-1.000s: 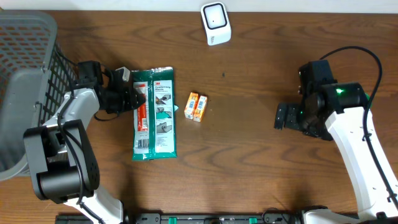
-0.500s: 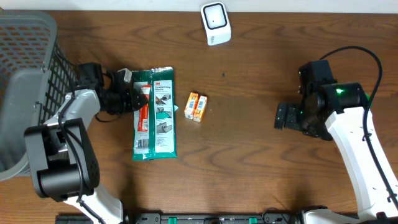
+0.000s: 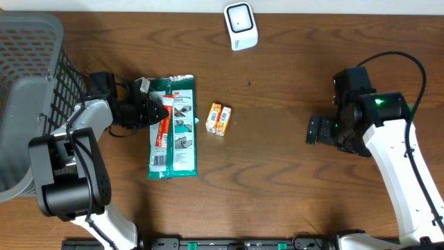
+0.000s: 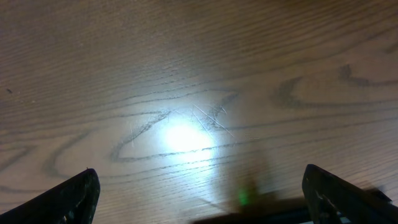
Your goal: Scan the item barcode
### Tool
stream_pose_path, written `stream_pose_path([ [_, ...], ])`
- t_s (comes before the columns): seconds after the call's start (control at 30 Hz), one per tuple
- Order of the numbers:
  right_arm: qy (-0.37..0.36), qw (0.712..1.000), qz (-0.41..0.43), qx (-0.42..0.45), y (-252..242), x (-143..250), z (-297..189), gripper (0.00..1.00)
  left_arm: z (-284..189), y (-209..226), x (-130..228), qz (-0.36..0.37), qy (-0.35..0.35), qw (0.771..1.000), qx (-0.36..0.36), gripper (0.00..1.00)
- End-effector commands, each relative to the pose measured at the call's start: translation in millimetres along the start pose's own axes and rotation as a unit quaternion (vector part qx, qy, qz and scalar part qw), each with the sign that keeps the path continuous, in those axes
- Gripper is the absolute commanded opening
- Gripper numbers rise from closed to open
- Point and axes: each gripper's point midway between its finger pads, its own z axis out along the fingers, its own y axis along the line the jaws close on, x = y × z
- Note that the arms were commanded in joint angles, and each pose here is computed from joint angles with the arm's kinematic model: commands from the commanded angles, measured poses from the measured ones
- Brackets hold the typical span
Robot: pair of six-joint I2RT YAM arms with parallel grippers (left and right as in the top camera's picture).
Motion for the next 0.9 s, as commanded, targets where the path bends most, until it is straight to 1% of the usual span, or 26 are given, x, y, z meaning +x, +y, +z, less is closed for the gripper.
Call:
stream_pose_path([
  [0.0,-0.007,1.0,0.009,0.004,-3,-1,-2,0.99,3,-9,7,-0.001,0.008,0.999,0.038,0.25],
  [0.07,-0.007,1.0,0.009,0.004,-3,-1,-2,0.99,4,-8,7,-0.002,0.009,0.999,0.036,0.27],
  [0.1,-0.007,1.0,0.009,0.004,-3,-1,-2,0.99,4,-6,8,-0.002,0.011,1.0,0.028,0.34],
  [0.13,-0.007,1.0,0.009,0.004,-3,-1,-2,0.99,4,-1,9,-0.003,0.013,1.0,0.012,0.38],
  [0.23,-0.007,1.0,0.009,0.004,-3,-1,-2,0.99,6,10,17,-0.008,0.027,0.999,-0.024,0.4],
  [0.27,-0.007,1.0,0.009,0.004,-3,-1,-2,0.99,7,12,20,-0.009,0.032,0.999,-0.032,0.43],
  [0.4,-0.007,1.0,0.009,0.004,-3,-1,-2,0.99,12,10,27,-0.006,0.044,0.998,-0.035,0.46],
  [0.57,-0.007,1.0,0.009,0.004,-3,-1,-2,0.99,20,0,33,0.006,0.056,0.998,-0.031,0.46],
  [0.6,-0.007,1.0,0.009,0.004,-3,-1,-2,0.99,21,-1,33,0.008,0.058,0.998,-0.03,0.44],
  [0.7,-0.007,1.0,0.009,0.004,-3,-1,-2,0.99,22,-2,33,0.01,0.057,0.998,-0.029,0.28],
  [0.8,-0.007,1.0,0.009,0.004,-3,-1,-2,0.99,22,-2,33,0.008,0.057,0.998,-0.03,0.14],
  [0.87,-0.007,1.0,0.009,0.004,-3,-1,-2,0.99,21,-2,32,0.009,0.056,0.998,-0.03,0.11],
])
